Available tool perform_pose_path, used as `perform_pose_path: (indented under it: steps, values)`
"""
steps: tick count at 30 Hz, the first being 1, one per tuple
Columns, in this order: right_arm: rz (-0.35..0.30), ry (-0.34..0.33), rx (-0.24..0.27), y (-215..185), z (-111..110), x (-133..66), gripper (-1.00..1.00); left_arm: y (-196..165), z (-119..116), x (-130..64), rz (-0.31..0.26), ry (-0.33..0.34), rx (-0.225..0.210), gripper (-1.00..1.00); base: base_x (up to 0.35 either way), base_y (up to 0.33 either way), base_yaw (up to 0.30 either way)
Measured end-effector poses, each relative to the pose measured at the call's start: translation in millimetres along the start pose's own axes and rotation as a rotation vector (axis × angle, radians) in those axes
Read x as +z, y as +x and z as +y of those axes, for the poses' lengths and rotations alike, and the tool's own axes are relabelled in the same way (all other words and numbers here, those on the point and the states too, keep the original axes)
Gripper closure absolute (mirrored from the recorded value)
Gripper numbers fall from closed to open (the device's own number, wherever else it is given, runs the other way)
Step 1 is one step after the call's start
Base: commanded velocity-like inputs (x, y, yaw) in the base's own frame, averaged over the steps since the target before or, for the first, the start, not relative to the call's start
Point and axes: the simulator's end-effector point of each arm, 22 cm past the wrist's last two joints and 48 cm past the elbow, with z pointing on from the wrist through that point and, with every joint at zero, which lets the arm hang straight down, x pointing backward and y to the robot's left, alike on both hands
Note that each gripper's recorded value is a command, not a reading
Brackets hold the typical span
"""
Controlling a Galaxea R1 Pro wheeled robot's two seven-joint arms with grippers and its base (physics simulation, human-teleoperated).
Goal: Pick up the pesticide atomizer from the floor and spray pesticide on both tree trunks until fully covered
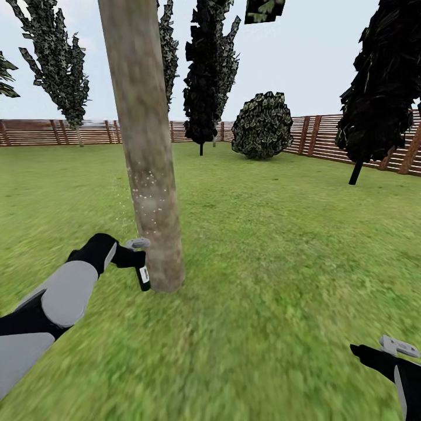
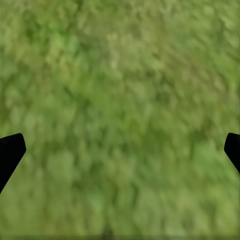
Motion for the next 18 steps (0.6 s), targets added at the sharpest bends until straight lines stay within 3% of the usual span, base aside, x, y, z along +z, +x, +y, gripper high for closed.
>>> perform_pose_path:
  steps: [5,8,11,18]
  values:
    - [-0.001,0.001,-0.001,-0.5,-0.9,-0.1,-1.00,5.6,2.3,8.2,-0.032,0.006,0.015,1.00,0.000,0.000,0.000]
    - [0.000,0.001,0.000,-0.3,-0.6,0.0,-1.00,15.2,5.1,13.5,-0.024,0.001,0.019,1.00,0.000,0.000,0.000]
    - [0.001,-0.001,-0.001,0.4,0.6,0.1,-1.00,33.1,14.5,21.4,-0.002,-0.030,0.016,1.00,0.000,0.000,0.000]
    - [0.002,-0.002,-0.001,1.3,2.1,0.3,-1.00,43.2,25.6,29.9,-0.024,-0.069,0.035,1.00,0.000,0.000,0.000]
